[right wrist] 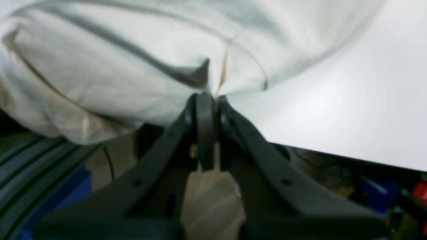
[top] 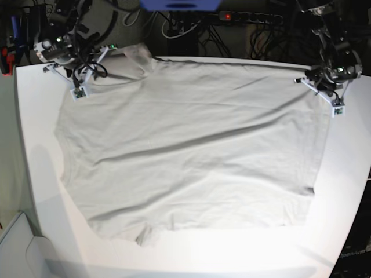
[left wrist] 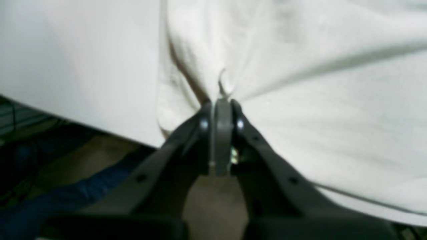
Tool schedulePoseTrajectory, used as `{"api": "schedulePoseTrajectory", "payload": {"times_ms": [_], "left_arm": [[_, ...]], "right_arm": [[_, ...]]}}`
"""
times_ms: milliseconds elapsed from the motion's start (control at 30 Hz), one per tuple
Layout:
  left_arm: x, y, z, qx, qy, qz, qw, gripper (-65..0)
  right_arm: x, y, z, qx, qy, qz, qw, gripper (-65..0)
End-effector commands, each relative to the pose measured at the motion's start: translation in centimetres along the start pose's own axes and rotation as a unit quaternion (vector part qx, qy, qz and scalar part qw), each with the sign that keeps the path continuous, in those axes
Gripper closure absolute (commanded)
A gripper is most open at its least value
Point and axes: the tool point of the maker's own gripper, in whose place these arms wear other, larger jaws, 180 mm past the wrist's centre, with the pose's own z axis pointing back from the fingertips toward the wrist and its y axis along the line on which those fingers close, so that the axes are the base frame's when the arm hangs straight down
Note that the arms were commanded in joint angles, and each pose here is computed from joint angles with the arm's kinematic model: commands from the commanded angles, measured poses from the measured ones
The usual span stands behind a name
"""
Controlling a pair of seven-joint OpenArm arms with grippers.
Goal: Layout the t-shirt on the table in an organized manner, then fold the t-shirt properly
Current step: 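Lift the collar end with both grippers and fold it over the body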
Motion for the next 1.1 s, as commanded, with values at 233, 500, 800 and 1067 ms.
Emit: {"api": "schedulePoseTrajectory", "payload": {"times_ms": [233, 500, 800, 1067], "left_arm": [[3.5, 0.7, 2.0, 0.016, -0.051, -0.005, 0.999, -0.1], [4.5, 0.6, 3.8, 0.022, -0.059, -0.012, 0.998, -0.1], [5.0, -0.7, 5.0, 0.015, -0.081, -0.007, 0.997, -0.1], [6.9, -0.9, 5.1, 0.011, -0.101, -0.001, 0.995, -0.1]], "right_arm": [[3.3, -1.2, 0.6, -0.017, -0.042, 0.006, 0.999, 0.0], [6.1, -3.3, 1.1, -0.041, -0.069, 0.019, 0.9966, 0.0], [8.9, -6.2, 2.1, -0.077, -0.066, 0.03, 0.9944, 0.0], [10.5, -6.9, 2.4, -0.084, -0.082, 0.03, 0.9927, 0.0]]}}
